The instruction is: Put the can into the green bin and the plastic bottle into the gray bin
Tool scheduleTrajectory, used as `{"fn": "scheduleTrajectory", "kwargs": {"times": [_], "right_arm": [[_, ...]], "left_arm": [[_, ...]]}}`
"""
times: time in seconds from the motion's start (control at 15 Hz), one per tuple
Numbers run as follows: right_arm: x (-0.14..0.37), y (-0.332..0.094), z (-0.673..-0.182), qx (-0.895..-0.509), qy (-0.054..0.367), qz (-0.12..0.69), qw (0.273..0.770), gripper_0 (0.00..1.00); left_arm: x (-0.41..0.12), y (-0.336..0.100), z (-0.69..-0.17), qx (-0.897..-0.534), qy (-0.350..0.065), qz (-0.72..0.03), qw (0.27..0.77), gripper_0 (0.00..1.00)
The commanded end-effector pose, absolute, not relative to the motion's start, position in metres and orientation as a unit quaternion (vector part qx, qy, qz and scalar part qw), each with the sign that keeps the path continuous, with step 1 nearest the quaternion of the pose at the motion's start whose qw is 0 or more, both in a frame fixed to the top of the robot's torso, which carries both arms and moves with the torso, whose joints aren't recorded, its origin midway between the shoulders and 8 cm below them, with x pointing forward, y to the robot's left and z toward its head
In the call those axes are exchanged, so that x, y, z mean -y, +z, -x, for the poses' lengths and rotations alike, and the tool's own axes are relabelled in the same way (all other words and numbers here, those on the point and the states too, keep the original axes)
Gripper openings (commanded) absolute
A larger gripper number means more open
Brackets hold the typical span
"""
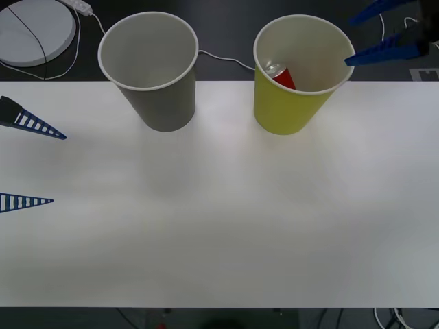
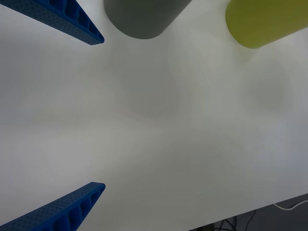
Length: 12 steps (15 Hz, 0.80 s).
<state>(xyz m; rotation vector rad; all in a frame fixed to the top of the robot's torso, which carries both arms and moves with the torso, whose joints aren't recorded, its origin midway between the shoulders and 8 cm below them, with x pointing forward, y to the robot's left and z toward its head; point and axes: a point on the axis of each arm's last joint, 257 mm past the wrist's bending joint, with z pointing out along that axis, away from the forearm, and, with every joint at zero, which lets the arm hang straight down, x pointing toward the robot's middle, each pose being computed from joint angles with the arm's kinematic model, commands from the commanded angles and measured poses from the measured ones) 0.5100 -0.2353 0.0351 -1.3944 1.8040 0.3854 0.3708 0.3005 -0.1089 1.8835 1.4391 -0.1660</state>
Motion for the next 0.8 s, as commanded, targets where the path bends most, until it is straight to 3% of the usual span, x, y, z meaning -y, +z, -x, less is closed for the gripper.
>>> {"fn": "scheduleTrajectory", "kwargs": {"times": [0.07, 0.33, 0.67, 0.8], "right_arm": [[0.253, 0.026, -0.492, -0.68, 0.177, 0.568, 0.427, 1.0], [0.268, 0.008, -0.468, -0.646, 0.178, 0.595, 0.444, 1.0], [0.263, -0.027, -0.416, -0.639, 0.15, 0.609, 0.446, 1.0], [0.256, -0.042, -0.398, -0.642, 0.158, 0.596, 0.455, 1.0]], "left_arm": [[-0.301, -0.109, -0.371, -0.562, -0.065, -0.735, 0.373, 1.0], [-0.301, -0.109, -0.371, -0.562, -0.065, -0.735, 0.373, 1.0], [-0.301, -0.109, -0.371, -0.562, -0.065, -0.735, 0.373, 1.0], [-0.301, -0.109, -0.371, -0.562, -0.065, -0.735, 0.373, 1.0]]}}
